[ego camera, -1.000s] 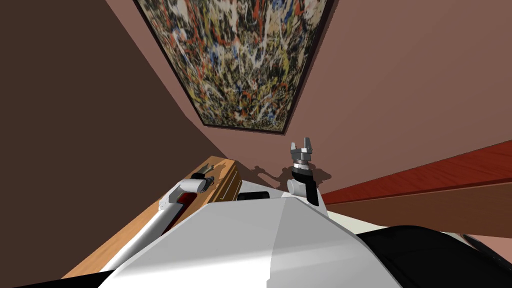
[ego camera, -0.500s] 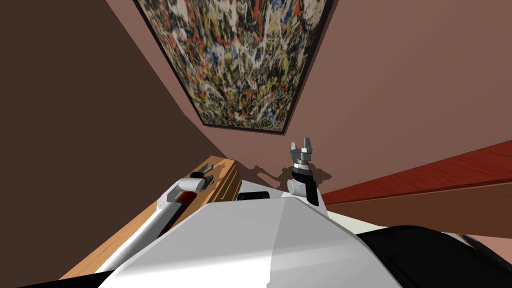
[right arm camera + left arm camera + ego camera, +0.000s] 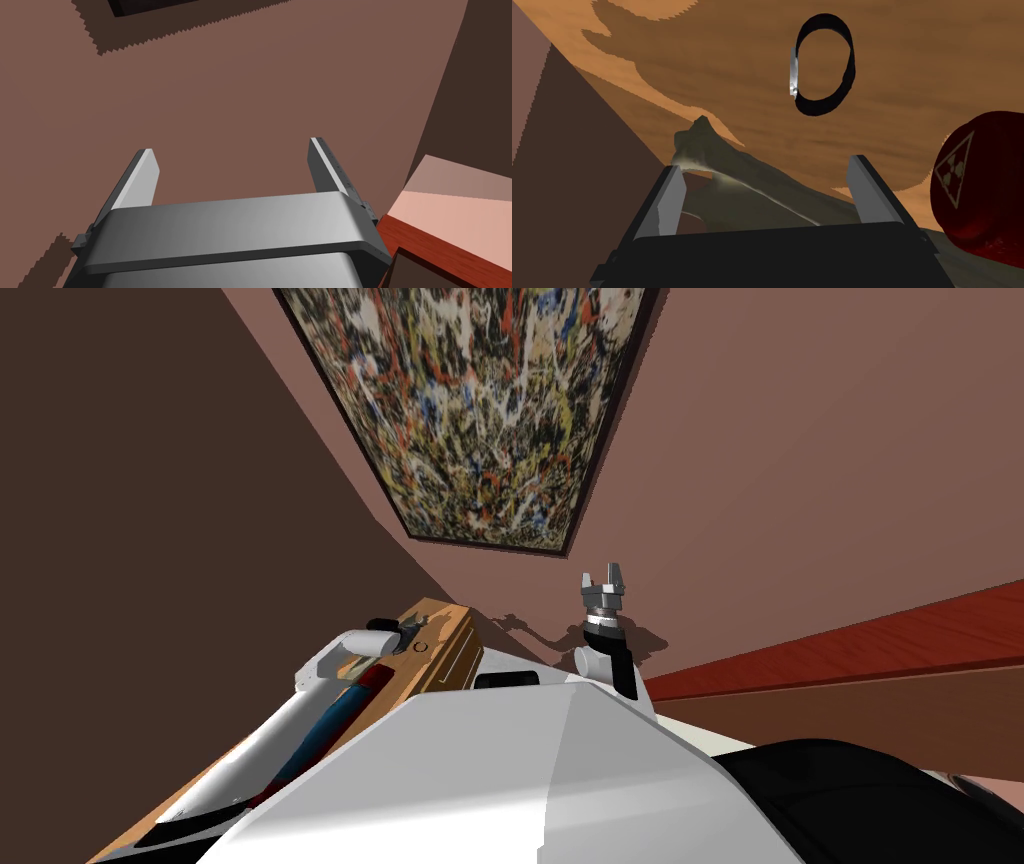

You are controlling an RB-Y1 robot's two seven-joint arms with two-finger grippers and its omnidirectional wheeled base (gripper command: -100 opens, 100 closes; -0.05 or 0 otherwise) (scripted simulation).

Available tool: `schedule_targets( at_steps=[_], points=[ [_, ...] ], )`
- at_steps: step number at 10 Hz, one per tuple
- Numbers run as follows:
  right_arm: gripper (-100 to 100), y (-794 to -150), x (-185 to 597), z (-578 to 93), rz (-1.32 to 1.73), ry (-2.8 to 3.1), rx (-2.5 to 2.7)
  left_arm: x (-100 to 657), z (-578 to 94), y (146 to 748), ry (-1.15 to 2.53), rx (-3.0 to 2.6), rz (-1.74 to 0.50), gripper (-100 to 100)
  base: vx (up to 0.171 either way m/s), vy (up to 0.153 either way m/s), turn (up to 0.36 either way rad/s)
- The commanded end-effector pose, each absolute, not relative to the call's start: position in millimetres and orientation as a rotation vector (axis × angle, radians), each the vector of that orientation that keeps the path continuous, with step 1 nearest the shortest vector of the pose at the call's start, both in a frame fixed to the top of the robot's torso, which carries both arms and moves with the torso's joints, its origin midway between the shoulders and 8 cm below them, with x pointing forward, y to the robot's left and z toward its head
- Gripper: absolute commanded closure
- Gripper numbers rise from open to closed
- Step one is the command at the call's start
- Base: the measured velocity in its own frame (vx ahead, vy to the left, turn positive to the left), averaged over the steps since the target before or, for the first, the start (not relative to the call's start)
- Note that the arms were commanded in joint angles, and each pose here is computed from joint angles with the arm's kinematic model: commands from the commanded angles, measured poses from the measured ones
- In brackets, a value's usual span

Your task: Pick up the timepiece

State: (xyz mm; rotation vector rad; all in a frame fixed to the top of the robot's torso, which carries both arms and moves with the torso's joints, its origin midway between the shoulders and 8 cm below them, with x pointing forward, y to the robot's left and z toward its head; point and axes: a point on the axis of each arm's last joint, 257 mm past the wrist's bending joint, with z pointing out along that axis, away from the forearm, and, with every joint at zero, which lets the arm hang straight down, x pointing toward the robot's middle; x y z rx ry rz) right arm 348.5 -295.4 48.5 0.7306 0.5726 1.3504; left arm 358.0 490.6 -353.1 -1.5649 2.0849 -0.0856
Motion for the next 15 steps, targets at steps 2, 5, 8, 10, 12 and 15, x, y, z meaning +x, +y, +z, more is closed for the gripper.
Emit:
schedule_targets(
  at_steps=[2,5,8,10,12,15],
  points=[
    [0,-295.4,348.4,48.5,1.35,0.573,0.731,375.8,-326.3,504.5,2.023,-1.572,-0.127,-100,0.03,-0.008,0.026],
    [0,-295.4,348.4,48.5,1.35,0.573,0.731,396.3,-293.9,514.9,1.96,-1.575,-0.181,-100,0.039,-0.008,0.017],
    [0,-295.4,348.4,48.5,1.35,0.573,0.731,426.5,-240.1,521.5,1.877,-1.567,-0.284,-100,0.08,-0.021,-0.007],
    [0,-295.4,348.4,48.5,1.35,0.573,0.731,431.6,-227.5,520.5,1.869,-1.568,-0.317,-100,0.068,-0.013,-0.036],
    [0,-295.4,348.4,48.5,1.35,0.573,0.73,420.5,-237.2,520.3,1.905,-1.602,-0.321,-100,0.016,0.008,-0.083],
    [0,-295.4,348.5,48.5,1.35,0.573,0.73,396.5,-265.3,520.4,1.967,-1.662,-0.3,-100,-0.027,0.022,-0.061]
  ],
)
